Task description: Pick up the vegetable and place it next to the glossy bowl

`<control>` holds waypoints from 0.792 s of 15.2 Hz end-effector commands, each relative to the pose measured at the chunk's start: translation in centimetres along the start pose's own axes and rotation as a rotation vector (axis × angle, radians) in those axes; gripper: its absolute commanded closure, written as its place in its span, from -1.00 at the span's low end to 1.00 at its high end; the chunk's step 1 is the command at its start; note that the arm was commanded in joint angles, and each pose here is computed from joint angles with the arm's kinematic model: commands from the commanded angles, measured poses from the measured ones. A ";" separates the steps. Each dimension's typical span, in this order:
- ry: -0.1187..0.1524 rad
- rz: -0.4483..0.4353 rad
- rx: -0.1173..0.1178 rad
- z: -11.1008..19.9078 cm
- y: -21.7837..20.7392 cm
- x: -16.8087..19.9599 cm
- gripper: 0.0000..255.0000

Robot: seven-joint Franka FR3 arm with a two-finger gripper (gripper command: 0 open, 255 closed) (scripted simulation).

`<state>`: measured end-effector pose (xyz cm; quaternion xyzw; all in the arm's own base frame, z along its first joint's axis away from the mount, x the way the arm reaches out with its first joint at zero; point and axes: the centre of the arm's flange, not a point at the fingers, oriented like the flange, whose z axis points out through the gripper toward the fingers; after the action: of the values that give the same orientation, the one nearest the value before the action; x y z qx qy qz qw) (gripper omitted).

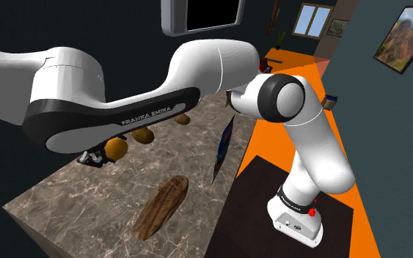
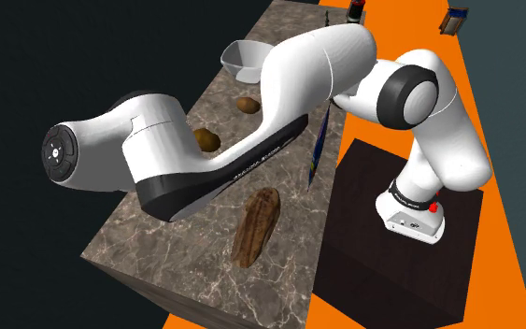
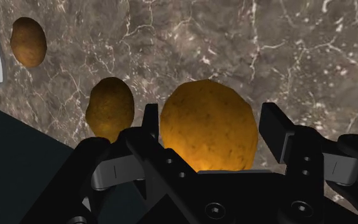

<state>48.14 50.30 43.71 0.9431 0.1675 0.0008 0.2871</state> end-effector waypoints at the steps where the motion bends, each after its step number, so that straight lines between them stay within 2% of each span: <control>1: 0.000 0.000 0.000 -0.9 0.6 -0.2 1.00; 8: 0.000 0.000 0.000 -3.7 2.5 -0.5 1.00; 12: 0.000 0.000 0.000 -0.8 6.9 -0.9 1.00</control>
<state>48.98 46.37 48.18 0.9432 0.1673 0.0009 0.2871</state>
